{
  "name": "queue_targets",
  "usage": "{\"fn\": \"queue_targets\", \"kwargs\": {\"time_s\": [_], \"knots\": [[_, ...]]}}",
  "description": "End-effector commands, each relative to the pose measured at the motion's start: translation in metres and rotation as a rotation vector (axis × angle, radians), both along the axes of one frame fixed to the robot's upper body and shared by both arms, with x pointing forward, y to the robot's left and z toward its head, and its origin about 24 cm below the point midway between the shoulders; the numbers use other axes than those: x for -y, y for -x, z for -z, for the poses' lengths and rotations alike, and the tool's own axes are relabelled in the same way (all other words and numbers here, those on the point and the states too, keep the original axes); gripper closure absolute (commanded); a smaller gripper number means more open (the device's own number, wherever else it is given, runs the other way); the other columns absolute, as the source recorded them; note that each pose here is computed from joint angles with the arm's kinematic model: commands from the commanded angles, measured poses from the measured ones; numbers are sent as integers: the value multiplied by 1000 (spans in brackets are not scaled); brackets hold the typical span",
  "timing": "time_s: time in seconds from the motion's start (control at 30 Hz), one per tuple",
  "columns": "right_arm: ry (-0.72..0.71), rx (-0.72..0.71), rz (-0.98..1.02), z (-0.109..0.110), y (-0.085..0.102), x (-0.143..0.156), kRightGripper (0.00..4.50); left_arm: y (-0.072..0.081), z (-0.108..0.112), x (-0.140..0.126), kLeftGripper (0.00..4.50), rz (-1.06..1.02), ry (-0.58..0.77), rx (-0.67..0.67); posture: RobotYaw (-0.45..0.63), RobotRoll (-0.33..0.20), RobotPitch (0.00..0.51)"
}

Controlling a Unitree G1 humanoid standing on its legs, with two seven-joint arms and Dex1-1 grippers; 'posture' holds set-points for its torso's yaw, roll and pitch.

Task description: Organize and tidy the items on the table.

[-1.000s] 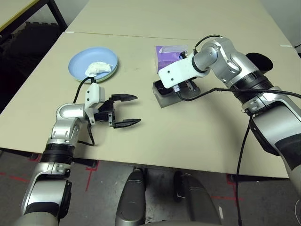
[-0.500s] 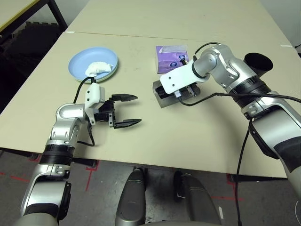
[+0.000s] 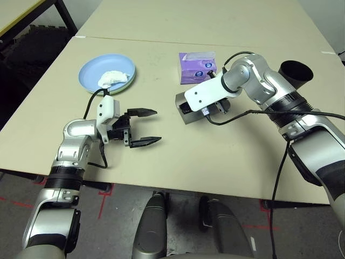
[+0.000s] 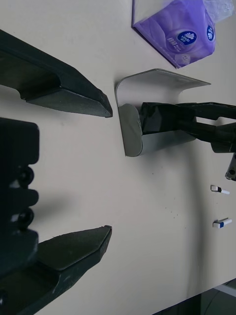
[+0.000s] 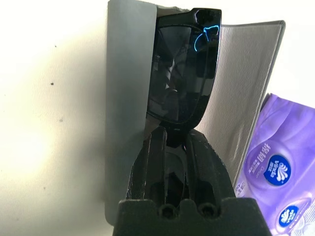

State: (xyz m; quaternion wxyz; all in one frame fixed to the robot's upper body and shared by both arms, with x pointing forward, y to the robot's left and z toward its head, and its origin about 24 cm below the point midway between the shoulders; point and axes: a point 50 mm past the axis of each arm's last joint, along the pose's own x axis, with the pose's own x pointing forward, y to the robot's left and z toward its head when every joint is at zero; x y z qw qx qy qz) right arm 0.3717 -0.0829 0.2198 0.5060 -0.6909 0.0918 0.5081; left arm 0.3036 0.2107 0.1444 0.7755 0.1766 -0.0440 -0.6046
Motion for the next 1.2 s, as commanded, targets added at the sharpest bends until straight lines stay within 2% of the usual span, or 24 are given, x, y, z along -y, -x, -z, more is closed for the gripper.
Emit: {"fn": "queue_targets", "kwargs": {"time_s": [0.03,0.1,0.23,0.47,0.67,0.77,0.87,1.07,1.2], "knots": [[9,-13,3,3,1,3,4061,1,-2,0,0,13,-7,6,286,0,191],[8,-10,10,2,1,3,4061,1,-2,0,0,13,-8,7,284,0,190],[6,-4,12,0,1,6,2694,0,-2,-1,0,14,-11,7,278,0,187],[-10,10,5,-7,4,7,35,-3,-4,0,0,17,-16,8,263,0,179],[-100,-10,25,-23,8,14,9,-6,-4,-1,0,17,-16,12,254,0,172],[-257,-103,53,-25,13,23,9,-7,-5,-1,0,15,-15,16,243,0,168],[-388,-187,120,-16,18,39,9,-8,-5,-2,0,13,-13,17,231,0,169],[-773,-313,252,3,31,52,9,-11,-5,-2,0,16,-16,13,206,0,170],[-925,-395,286,18,46,60,9,-13,-5,-2,0,17,-23,11,198,0,169]]}}
